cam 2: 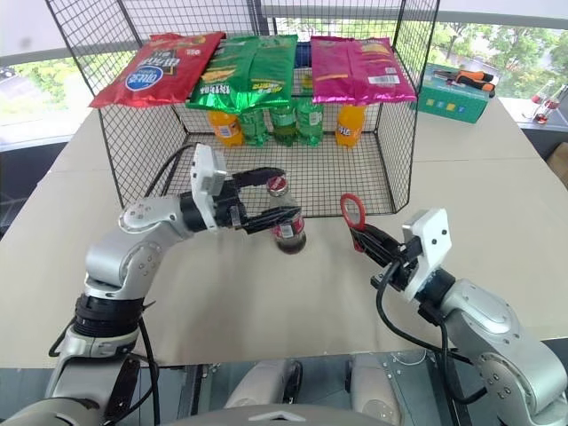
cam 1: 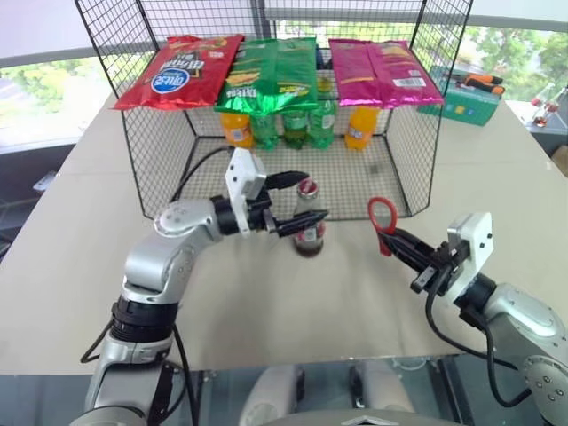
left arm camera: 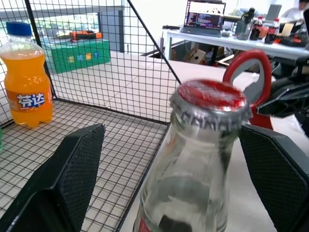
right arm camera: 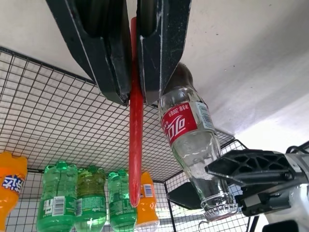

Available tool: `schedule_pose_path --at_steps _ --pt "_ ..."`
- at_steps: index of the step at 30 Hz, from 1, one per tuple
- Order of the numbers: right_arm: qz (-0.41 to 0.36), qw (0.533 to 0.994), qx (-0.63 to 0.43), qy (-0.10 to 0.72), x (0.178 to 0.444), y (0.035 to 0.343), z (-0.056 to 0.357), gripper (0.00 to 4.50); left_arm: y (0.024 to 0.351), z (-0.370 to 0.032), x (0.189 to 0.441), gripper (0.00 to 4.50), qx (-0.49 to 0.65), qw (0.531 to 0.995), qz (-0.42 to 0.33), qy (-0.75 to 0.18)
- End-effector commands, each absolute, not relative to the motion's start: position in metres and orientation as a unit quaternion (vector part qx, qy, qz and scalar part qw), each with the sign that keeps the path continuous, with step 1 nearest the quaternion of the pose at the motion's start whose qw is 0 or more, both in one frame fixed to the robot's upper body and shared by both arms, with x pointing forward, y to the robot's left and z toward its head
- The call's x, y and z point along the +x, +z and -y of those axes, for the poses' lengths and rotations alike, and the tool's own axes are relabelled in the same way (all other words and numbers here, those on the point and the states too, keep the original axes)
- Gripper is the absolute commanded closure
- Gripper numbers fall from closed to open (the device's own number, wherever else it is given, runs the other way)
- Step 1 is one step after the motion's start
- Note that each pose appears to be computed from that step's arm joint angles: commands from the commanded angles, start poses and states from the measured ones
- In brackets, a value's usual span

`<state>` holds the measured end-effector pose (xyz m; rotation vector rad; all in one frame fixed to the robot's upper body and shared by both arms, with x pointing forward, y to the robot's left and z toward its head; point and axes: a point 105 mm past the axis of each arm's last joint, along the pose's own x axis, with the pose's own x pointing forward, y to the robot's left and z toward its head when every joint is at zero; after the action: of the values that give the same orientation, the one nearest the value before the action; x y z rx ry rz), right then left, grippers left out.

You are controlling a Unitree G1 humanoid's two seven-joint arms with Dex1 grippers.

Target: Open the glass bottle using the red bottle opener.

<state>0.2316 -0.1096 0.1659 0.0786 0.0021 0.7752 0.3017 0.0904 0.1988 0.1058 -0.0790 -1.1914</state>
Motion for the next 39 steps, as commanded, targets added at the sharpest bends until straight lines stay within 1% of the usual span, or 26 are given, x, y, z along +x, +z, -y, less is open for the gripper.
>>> schedule_pose_path --at_steps 1,5,6,7,9,10,11,12,13,18,19,21,24,29,34,39 --pt "0.027 0.921 0.029 0.387 0.229 0.177 0.106 4.50 0.213 -0.080 0.291 0.01 0.065 0.813 0.059 -0.575" --pt "0.033 0.920 0.023 0.389 0.229 0.178 0.107 4.50 0.209 -0.078 0.287 0.01 0.064 0.810 0.049 -0.581" --pt "0.035 0.920 0.021 0.389 0.229 0.178 0.107 4.50 0.208 -0.078 0.287 0.53 0.064 0.809 0.048 -0.583" --pt "0.038 0.920 0.019 0.389 0.229 0.179 0.107 4.50 0.207 -0.078 0.287 0.78 0.064 0.808 0.046 -0.583" --pt "0.051 0.919 0.014 0.392 0.230 0.182 0.104 4.50 0.203 -0.080 0.287 1.80 0.066 0.808 0.039 -0.584" --pt "0.057 0.917 0.013 0.394 0.231 0.184 0.102 4.50 0.201 -0.082 0.287 2.20 0.067 0.809 0.036 -0.583" --pt "0.061 0.916 0.012 0.396 0.231 0.186 0.100 4.50 0.199 -0.084 0.288 2.78 0.067 0.809 0.034 -0.582" --pt "0.065 0.915 0.011 0.398 0.232 0.187 0.098 4.50 0.197 -0.085 0.288 3.02 0.069 0.811 0.032 -0.581" --pt "0.067 0.914 0.010 0.400 0.233 0.189 0.097 4.50 0.196 -0.087 0.288 3.12 0.071 0.812 0.032 -0.578" --pt "0.073 0.911 0.006 0.405 0.235 0.194 0.091 4.50 0.189 -0.092 0.282 3.12 0.073 0.814 0.034 -0.576" --pt "0.076 0.911 0.003 0.406 0.235 0.196 0.090 4.50 0.189 -0.092 0.281 2.14 0.073 0.813 0.035 -0.576" --pt "0.084 0.909 -0.002 0.408 0.236 0.200 0.089 4.50 0.189 -0.091 0.277 1.46 0.075 0.812 0.037 -0.577" --pt "0.112 0.906 -0.027 0.406 0.241 0.213 0.084 4.50 0.191 -0.086 0.268 1.46 0.079 0.807 0.039 -0.583" --pt "0.135 0.903 -0.053 0.404 0.248 0.222 0.078 4.50 0.201 -0.073 0.253 1.46 0.081 0.806 0.053 -0.584" --pt "0.127 0.905 -0.059 0.401 0.250 0.213 0.079 4.50 0.217 -0.058 0.243 1.46 0.083 0.807 0.064 -0.581" --pt "0.122 0.906 -0.060 0.401 0.249 0.202 0.077 4.50 0.220 -0.049 0.248 1.46 0.091 0.817 0.059 -0.567"
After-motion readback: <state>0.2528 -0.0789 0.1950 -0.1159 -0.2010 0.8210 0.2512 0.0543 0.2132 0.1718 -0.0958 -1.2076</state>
